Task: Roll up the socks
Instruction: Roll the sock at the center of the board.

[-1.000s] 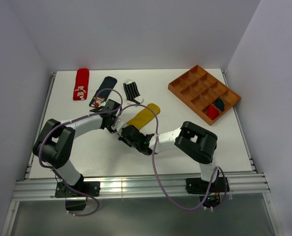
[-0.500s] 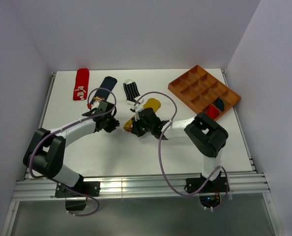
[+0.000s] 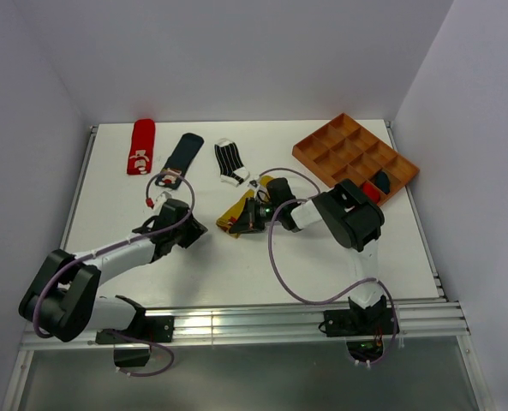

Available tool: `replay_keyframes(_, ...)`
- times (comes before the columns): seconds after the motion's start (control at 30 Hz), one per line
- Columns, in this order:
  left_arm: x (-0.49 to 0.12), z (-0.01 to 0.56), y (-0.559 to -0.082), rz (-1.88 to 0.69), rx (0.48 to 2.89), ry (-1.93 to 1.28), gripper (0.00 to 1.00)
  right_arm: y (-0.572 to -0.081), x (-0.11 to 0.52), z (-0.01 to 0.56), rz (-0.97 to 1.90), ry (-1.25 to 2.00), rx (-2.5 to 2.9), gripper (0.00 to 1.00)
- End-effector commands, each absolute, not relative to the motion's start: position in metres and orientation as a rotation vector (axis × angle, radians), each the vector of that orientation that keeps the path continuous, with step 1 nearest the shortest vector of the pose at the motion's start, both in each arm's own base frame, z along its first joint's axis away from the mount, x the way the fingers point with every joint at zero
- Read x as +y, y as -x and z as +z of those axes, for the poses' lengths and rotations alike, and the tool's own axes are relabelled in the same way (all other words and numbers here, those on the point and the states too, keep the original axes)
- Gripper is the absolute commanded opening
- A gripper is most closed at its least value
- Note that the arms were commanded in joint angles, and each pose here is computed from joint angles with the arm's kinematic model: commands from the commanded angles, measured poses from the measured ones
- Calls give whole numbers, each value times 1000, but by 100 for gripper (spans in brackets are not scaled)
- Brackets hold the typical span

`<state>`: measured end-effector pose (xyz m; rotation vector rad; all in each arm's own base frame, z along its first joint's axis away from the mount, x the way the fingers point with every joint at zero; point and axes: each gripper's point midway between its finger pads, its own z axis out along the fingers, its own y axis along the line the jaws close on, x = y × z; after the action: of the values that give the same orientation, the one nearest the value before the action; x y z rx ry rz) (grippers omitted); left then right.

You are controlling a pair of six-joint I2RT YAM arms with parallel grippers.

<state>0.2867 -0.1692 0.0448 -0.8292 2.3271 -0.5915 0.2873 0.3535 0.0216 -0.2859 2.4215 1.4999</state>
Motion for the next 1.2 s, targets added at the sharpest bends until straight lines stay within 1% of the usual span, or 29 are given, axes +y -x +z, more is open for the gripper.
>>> replay_keyframes(0.0,-180,58,-292,-694,2258,765,41,-284,350,29,1700,128,2448,0)
replay_keyframes(0.03,-179,53,-289,-688,2270,761,39,-286,348,29,1708,101,2452,0)
replay_keyframes(0.17,-187,45,-288,-711,2294,738,37,-286,347,24,1686,87,2486,0)
replay_keyframes(0.4,-209,36,-295,-767,2325,706,38,-287,345,16,1664,57,2531,0)
replay_keyframes(0.63,-216,29,-302,-780,2321,702,37,-286,345,11,1663,37,2549,0)
replay_keyframes(0.93,-219,25,-307,-779,2319,709,39,-287,345,9,1670,25,2558,0)
replay_keyframes(1.17,-219,14,-314,-713,2354,726,40,-287,346,10,1678,25,2568,0)
